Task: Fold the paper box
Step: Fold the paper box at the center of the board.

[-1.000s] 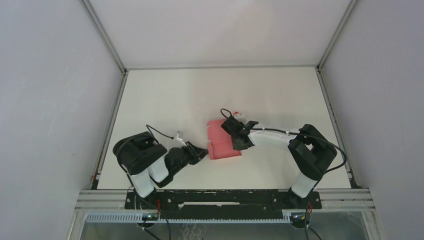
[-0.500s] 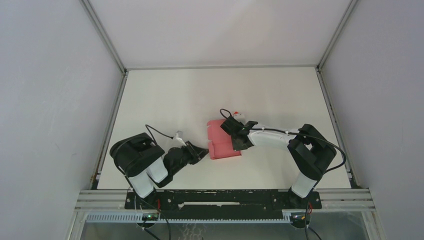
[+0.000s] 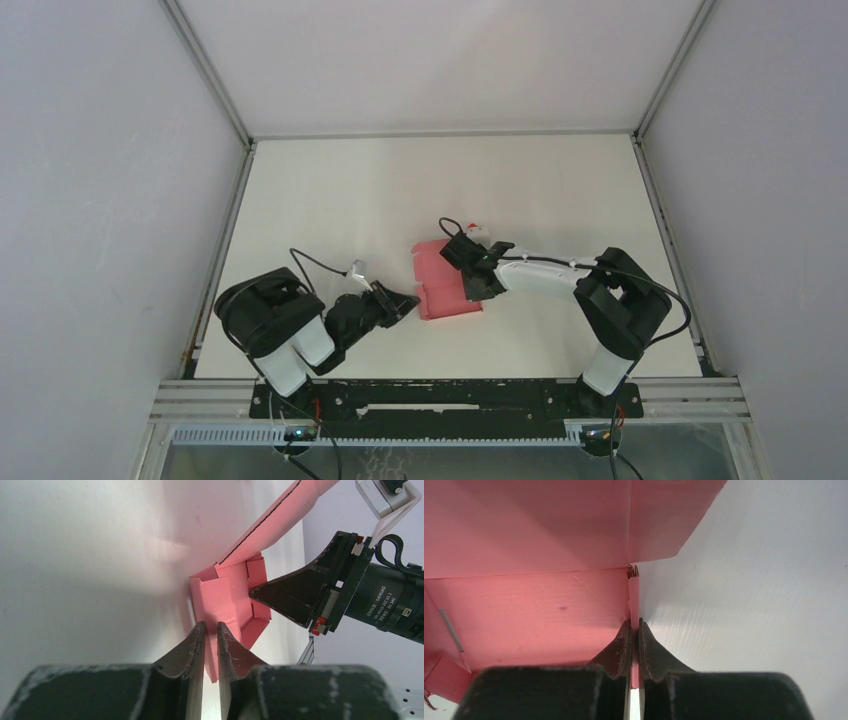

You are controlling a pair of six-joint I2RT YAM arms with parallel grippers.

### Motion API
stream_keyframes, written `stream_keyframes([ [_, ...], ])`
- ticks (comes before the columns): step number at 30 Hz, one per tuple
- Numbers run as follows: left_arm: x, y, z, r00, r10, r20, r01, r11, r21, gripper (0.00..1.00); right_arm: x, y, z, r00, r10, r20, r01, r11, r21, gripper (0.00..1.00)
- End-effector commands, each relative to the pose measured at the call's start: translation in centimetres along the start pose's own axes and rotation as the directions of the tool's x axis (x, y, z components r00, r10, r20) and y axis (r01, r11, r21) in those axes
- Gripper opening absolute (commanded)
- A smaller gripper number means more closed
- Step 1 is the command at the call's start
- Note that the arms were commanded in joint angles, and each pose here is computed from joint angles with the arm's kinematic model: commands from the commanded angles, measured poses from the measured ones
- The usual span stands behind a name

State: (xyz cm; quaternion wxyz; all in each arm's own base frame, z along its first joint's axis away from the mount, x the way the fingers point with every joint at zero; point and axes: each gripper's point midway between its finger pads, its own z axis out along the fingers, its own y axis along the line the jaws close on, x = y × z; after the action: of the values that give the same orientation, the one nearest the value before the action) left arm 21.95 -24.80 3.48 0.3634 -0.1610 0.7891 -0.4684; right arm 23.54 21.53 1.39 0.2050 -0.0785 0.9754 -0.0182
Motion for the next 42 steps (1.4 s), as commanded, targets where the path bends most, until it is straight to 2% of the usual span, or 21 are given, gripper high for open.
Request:
stream_keyframes([
  [1, -0.4, -1.4, 0.3, 1.000, 0.004, 0.009, -0.005, 0.999, 0.053, 0.18, 0.4, -0.3, 0.6, 1.000, -0.015, -0.015, 0.016, 0.999, 0.029, 0.00],
  [17, -0.6, -2.8, 1.2, 1.000, -0.007, 0.005, 0.007, 0.996, 0.092, 0.18, 0.5, -0.3, 0.9, 0.999, -0.021, -0.025, 0.022, 0.999, 0.039, 0.00],
  [20, 0.0, -3.0, 1.4, 1.000, 0.005, -0.029, -0.002, 0.996, 0.094, 0.19, 0.5, -0.3, 0.9, 0.999, -0.021, -0.027, 0.022, 0.999, 0.041, 0.00],
  [33, 1.4, -1.9, 1.9, 0.989, 0.103, -0.108, -0.105, 0.994, -0.018, 0.18, 0.7, -0.3, 1.1, 0.999, -0.025, -0.035, 0.027, 0.999, 0.042, 0.00],
  [42, 1.0, -1.4, 1.8, 0.971, 0.195, -0.137, -0.210, 0.972, -0.109, 0.18, 0.9, -0.2, 1.2, 0.999, -0.028, -0.041, 0.029, 0.999, 0.041, 0.00],
])
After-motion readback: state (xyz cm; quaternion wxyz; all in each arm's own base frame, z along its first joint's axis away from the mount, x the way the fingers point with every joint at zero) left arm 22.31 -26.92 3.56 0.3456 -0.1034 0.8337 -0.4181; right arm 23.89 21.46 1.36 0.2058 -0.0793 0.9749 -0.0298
